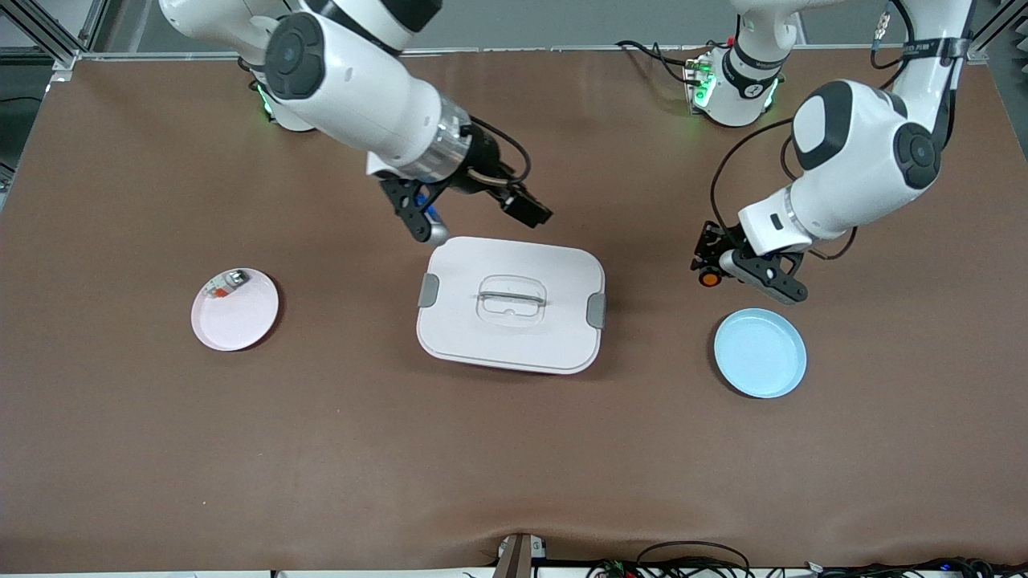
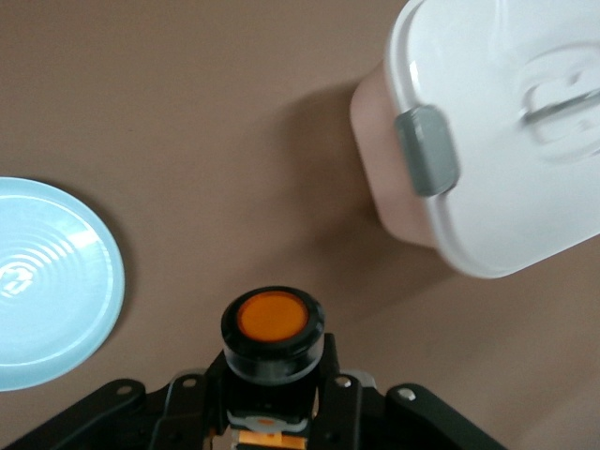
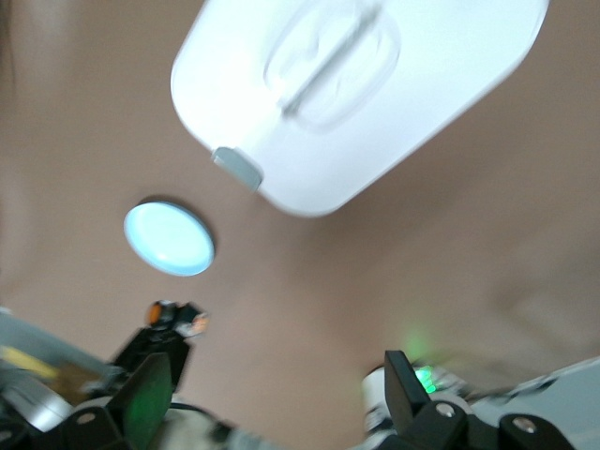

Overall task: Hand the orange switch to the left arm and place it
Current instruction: 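Lower the switch onto the blue plate while the right gripper retracts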

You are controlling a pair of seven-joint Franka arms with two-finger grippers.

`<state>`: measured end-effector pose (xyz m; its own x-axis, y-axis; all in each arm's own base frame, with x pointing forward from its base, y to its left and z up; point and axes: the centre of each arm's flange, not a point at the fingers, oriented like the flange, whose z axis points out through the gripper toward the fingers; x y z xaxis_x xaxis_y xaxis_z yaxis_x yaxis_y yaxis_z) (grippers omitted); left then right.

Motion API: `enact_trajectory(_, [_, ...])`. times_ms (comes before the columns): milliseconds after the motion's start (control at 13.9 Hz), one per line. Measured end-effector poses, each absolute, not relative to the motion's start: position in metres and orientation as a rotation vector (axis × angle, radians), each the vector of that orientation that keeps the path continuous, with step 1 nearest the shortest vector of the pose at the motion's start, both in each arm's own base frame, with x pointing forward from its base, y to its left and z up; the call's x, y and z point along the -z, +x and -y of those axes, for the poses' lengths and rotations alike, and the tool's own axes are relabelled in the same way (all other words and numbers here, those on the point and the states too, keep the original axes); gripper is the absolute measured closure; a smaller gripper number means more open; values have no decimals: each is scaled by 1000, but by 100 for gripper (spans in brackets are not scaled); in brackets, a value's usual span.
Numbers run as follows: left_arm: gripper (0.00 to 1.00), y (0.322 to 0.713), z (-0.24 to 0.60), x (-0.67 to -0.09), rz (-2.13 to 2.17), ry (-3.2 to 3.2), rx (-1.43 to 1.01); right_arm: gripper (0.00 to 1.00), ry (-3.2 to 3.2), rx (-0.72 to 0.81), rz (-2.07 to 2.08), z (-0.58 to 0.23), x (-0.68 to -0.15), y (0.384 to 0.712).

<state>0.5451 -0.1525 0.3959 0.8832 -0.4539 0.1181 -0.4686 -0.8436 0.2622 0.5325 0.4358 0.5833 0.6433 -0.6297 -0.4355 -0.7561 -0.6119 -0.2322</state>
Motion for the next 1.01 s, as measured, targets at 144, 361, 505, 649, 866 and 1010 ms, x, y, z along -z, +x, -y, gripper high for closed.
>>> enact_trajectory(144, [66, 556, 135, -379, 855, 2799, -48, 0, -2610, -356, -977, -406, -591, 534])
enact_trajectory(361, [66, 574, 104, -352, 1121, 2811, -2, 0, -2736, -296, -849, -361, -602, 541])
enact_trajectory(505, [66, 586, 88, -332, 1303, 2820, 36, 0, -2822, -233, -759, -336, -606, 542])
enact_trajectory(649, [66, 598, 78, -308, 1457, 2799, 40, 0, -2888, -189, -660, -317, -605, 541])
enact_trajectory(866, [66, 607, 68, -271, 1663, 2736, 30, 0, -2926, -164, -521, -272, -604, 548])
enact_trajectory(1010, [66, 611, 61, -249, 1785, 2684, 29, 0, -2942, -148, -457, -227, -603, 559])
